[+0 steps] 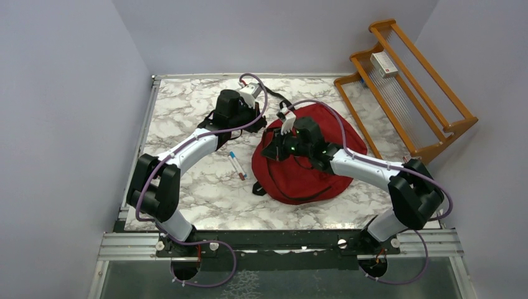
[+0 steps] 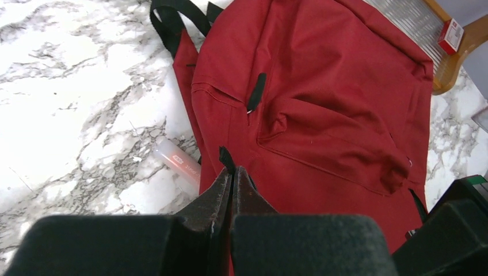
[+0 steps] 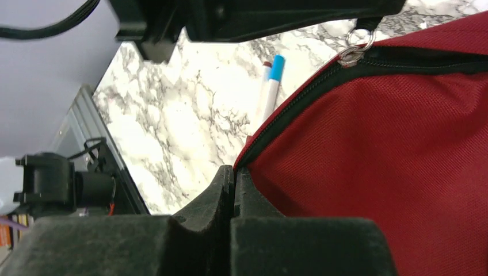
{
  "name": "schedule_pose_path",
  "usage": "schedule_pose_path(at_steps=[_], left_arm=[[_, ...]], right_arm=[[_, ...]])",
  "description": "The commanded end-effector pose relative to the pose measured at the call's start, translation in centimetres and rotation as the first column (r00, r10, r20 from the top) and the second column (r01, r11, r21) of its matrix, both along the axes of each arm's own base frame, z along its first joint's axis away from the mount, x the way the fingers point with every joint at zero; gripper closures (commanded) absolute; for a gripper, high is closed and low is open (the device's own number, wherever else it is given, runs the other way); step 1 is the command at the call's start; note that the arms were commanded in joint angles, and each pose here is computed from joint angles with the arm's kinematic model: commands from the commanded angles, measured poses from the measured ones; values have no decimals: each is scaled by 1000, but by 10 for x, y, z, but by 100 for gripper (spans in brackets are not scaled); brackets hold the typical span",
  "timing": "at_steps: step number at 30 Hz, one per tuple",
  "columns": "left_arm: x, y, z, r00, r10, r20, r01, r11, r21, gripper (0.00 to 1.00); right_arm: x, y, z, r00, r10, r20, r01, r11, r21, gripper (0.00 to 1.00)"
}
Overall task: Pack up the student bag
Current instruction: Zip the student bag at the center of the board.
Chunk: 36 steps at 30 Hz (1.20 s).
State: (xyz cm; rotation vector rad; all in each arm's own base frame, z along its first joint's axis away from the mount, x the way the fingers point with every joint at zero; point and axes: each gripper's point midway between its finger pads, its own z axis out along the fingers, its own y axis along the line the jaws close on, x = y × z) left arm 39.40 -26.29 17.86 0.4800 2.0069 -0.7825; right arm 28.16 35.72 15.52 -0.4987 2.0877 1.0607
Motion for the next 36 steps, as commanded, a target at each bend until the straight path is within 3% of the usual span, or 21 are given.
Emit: schedule_pose_path(at_steps=[1,21,36], left_arm=[[13,-1,13,998,12,63,-10,1000,-27,100],[0,-33,-22,998,-66,-18,66,998,-12,100],[11,-46,-56,992,-67,-106,66,998,-8,100]], right_arm=[[-55,4,7,971,238,-18,-237,970,46,99],[-145,-40,11,855,517,35,-518,852,74,100],[-174,-49,16,785,618,46,-618,776,126,100]])
